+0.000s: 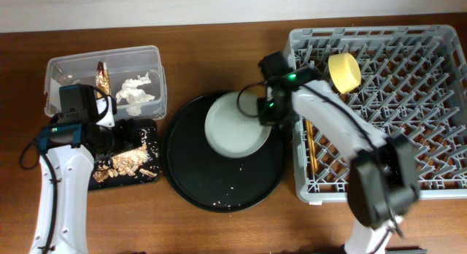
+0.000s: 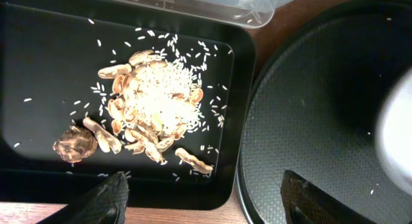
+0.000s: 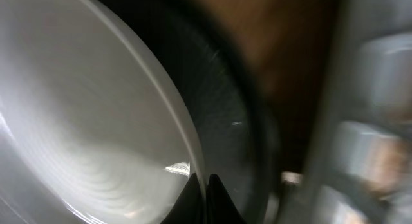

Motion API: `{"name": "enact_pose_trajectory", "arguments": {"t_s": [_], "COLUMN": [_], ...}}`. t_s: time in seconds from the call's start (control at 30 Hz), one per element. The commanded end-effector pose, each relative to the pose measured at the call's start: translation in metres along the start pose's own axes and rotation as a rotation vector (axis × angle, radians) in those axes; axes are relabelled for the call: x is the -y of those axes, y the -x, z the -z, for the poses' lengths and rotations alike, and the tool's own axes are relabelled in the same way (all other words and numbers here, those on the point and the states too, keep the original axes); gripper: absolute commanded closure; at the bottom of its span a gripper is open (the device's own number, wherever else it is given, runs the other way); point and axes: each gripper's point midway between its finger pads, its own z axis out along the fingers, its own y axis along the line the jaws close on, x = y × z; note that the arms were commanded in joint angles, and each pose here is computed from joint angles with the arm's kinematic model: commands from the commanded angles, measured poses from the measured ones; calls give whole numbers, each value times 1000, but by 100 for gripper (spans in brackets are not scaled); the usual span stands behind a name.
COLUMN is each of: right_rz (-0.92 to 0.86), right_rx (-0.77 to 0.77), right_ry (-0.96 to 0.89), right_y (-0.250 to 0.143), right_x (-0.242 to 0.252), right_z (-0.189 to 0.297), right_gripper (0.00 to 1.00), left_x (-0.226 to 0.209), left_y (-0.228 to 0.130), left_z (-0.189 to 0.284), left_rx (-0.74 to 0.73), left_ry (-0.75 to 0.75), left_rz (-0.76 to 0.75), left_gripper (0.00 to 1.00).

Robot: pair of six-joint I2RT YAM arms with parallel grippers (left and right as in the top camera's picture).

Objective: Sort waste into correct bins and load items into the dishwasher rack

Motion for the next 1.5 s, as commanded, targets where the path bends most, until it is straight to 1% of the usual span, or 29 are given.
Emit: {"name": "enact_pose_trajectory", "arguments": {"t_s": [0.0, 0.03, 0.07, 0.13, 0.17, 0.27, 0.37, 0.47, 0.53, 0.57, 0.63, 0.7, 0.8, 0.83, 0.9, 0.93, 0.97, 1.0, 1.03, 1.07, 1.1, 1.13, 1.17, 1.2, 1.27, 1.3, 1.4, 1.43, 1.47], "right_rz": [8, -38, -79, -153, -170, -140, -75, -47, -35, -18, 5, 17, 16, 17, 5, -9, -28, -44, -72, -107, -144, -113, -58, -2, -20, -16, -27, -24, -16], "right_rx": [356, 486, 568, 665, 684, 636, 523, 463, 436, 387, 311, 257, 255, 252, 298, 357, 428, 482, 523, 527, 497, 442, 398, 332, 207, 166, 109, 137, 181], "right_ry": [-278, -457, -592, -894, -975, -996, -883, -849, -773, -671, -541, -499, -499, -500, -485, -465, -441, -404, -333, -263, -176, -63, 49, 130, 118, 96, 99, 97, 95], "right_y": [42, 50, 54, 54, 54, 61, 68, 68, 66, 61, 50, 39, 38, 36, 37, 40, 42, 40, 32, 24, 14, 6, 2, -8, -30, -40, -56, -60, -63], "right_x": [50, 80, 100, 136, 143, 143, 130, 126, 117, 105, 88, 83, 83, 83, 82, 79, 78, 77, 79, 87, 97, 96, 90, 90, 102, 105, 104, 103, 103], "right_z": [108, 149, 176, 216, 225, 200, 145, 117, 105, 91, 74, 68, 69, 71, 92, 116, 145, 170, 194, 208, 213, 209, 204, 195, 181, 179, 177, 178, 180], "right_gripper": [96, 96, 96, 96, 96, 96, 96, 96, 95, 73, 73, 73, 73, 70, 59, 49, 36, 26, 22, 19, 13, 11, 4, 1, 1, 1, 1, 1, 1], "left_x": [0, -1, 0, 0, 0, 0, 0, -1, -1, -1, -1, -1, -1, -1, -1, 0, 0, 0, 0, 0, 4, 13, 24, 38, 63, 68, 60, 58, 58], "left_y": [2, 2, 2, 2, 2, 2, 2, 2, 2, 2, 2, 2, 2, 2, 2, 2, 2, 2, 2, 2, 2, 4, 7, 6, -12, -28, -55, -63, -65], "left_z": [5, 5, 5, 5, 5, 5, 5, 5, 5, 5, 5, 5, 5, 5, 5, 5, 5, 5, 5, 5, 5, 5, 5, 4, 3, 3, 6, 10, 15], "left_rx": [18, 18, 18, 18, 18, 18, 18, 18, 18, 18, 18, 18, 18, 18, 18, 17, 17, 18, 18, 18, 17, 24, 41, 48, -2, -60, -173, -182, -149], "left_ry": [2, 2, 2, 2, 2, 2, 2, 2, 2, 2, 2, 2, 3, 3, 3, 2, 2, 2, 2, -2, -24, -64, -87, -103, -130, -128, -114, -113, -118], "left_rz": [2, 2, 2, 2, 2, 2, 2, 2, 2, 2, 2, 2, 2, 2, 2, 3, 3, 2, 2, 2, 1, -29, -99, -168, -293, -325, -315, -318, -322], "left_gripper": [25, 25, 25, 25, 25, 25, 25, 25, 25, 25, 25, 25, 25, 25, 25, 25, 24, 20, 18, 18, 17, 17, 16, 8, 1, 1, 1, 1, 1]}}
